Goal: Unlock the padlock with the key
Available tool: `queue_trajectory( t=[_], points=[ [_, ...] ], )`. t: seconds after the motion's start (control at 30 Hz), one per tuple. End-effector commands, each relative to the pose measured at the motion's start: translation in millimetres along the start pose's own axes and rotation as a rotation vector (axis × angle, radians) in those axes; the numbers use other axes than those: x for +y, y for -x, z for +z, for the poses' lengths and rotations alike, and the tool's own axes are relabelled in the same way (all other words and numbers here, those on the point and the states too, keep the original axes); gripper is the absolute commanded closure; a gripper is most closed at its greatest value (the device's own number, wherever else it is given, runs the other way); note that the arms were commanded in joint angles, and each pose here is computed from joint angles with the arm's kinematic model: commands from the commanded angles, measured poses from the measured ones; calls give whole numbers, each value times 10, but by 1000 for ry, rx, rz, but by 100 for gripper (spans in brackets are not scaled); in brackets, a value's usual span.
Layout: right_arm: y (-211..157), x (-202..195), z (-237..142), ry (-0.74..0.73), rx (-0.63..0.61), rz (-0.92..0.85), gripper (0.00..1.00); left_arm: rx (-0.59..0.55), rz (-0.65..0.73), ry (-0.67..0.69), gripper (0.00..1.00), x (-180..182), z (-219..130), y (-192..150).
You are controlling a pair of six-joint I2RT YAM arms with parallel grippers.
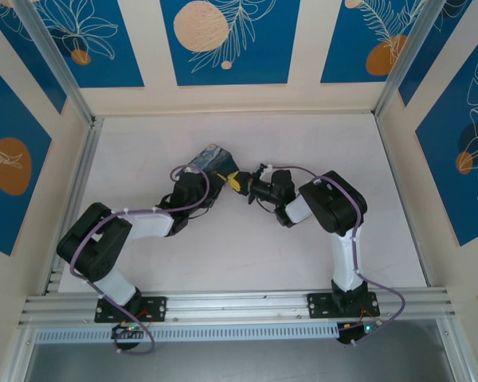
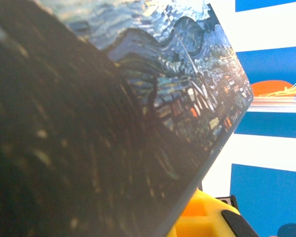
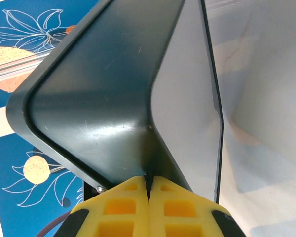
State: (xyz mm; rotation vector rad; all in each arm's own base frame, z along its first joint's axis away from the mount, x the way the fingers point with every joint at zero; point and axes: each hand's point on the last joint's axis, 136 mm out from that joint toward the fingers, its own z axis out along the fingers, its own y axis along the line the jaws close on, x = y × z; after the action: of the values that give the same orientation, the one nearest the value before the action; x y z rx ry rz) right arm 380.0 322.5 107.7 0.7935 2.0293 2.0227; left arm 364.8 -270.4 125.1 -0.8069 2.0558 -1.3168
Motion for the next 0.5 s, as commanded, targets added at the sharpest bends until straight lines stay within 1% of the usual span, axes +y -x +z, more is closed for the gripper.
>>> queue_trajectory(
  t=[0.0, 0.1, 0.2, 0.23, 0.3, 0.47],
  points=[
    [-704, 347, -66, 75, 262, -122, 92, 184, 86, -104, 100, -275, -47, -486],
    [-635, 375, -179, 76, 235, -124, 81, 179, 113, -79, 100, -230, -61, -471],
    [-610, 353, -297, 66, 216, -118, 67, 180, 138, -62, 100, -185, -80, -465],
    [-612, 342, -330, 63, 212, -116, 64, 178, 145, -58, 100, -172, -89, -456],
    [-616, 280, -408, 45, 204, -113, 60, 175, 165, -45, 100, -139, -114, -435],
    [-627, 90, -580, -13, 187, -106, 57, 167, 235, -22, 100, -114, -219, -381]
  ],
)
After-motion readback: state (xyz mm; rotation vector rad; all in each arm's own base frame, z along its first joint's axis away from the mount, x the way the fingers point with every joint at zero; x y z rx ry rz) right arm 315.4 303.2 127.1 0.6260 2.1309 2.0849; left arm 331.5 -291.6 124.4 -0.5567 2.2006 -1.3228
